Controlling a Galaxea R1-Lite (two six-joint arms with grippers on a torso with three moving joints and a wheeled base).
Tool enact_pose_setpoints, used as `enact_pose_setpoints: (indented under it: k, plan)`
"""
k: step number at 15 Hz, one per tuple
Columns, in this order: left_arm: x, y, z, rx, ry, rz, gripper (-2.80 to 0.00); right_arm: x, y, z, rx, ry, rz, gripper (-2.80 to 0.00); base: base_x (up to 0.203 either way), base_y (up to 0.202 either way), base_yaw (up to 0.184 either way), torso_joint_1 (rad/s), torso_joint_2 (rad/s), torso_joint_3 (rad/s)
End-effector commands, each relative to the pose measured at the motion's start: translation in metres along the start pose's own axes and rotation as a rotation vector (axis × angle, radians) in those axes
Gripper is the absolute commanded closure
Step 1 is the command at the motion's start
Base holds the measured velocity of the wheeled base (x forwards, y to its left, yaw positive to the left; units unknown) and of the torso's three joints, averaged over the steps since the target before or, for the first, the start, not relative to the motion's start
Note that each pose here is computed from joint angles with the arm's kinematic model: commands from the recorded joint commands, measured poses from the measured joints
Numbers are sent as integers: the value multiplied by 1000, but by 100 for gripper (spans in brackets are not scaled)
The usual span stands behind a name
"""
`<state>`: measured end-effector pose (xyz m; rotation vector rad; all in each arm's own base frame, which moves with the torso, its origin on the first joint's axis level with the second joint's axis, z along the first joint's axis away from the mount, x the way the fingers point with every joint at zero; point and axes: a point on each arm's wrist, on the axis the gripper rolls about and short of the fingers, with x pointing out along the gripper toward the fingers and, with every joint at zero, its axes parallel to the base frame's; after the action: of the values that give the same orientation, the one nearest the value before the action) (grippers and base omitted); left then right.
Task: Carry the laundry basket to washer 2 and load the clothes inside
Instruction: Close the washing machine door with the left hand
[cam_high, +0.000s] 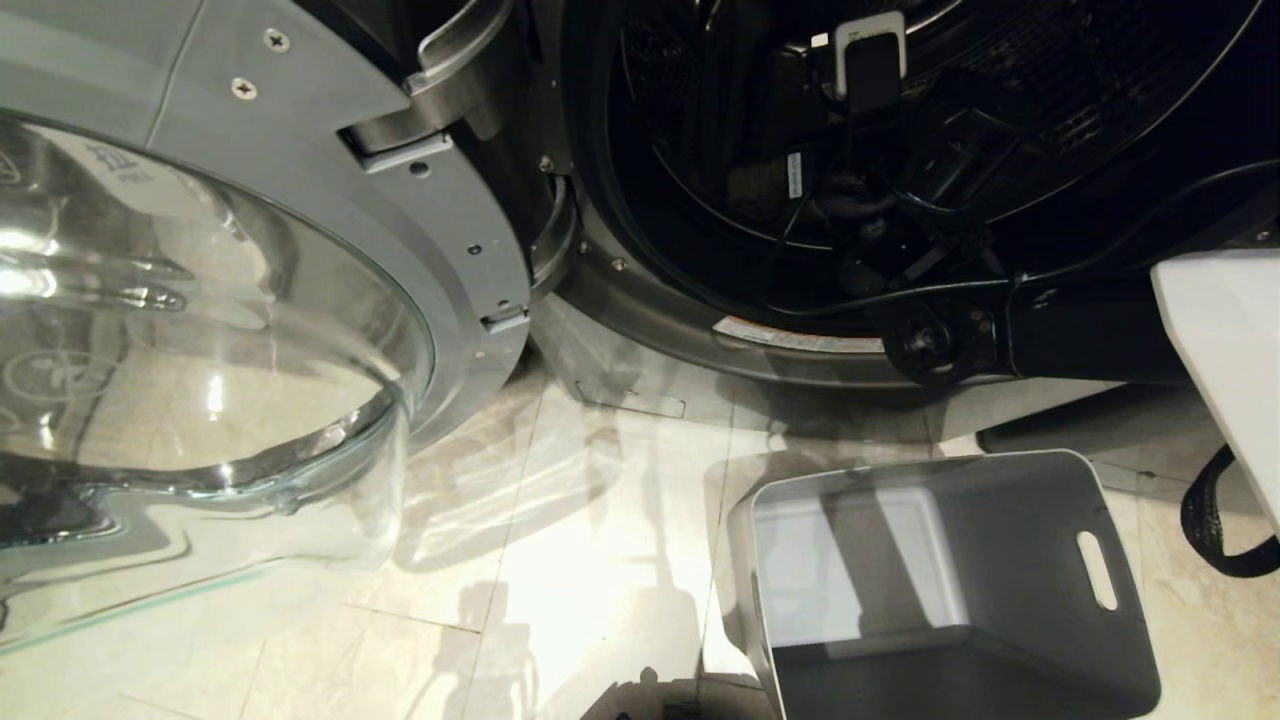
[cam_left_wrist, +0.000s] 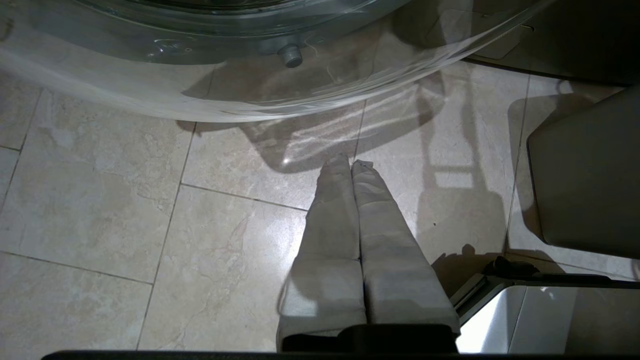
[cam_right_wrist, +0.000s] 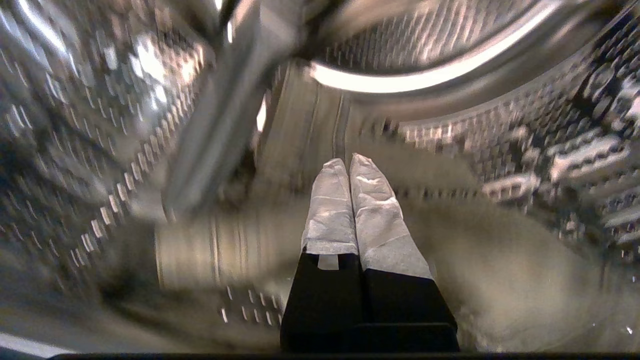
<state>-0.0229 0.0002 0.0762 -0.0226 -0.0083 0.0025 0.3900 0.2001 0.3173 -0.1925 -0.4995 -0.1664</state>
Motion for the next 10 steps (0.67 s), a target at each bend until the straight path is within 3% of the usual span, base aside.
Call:
enact_pose_setpoints:
  k: [1, 5, 8, 10]
  plan:
    - [0, 0, 0, 0, 2, 1, 0, -4, 0, 13, 30, -44, -1, 0, 0, 0, 0, 0, 0, 0]
    - [0, 0, 0, 0, 1, 1, 0, -32, -6, 48, 45, -32, 51, 0, 0, 0, 0, 0, 0, 0]
    - [0, 0, 0, -2, 1, 1, 0, -76, -16, 58, 8, 73, 126, 0, 0, 0, 0, 0, 0, 0]
    - [0, 0, 0, -2, 1, 1, 0, -109, -25, 50, -28, 151, 179, 0, 0, 0, 0, 0, 0, 0]
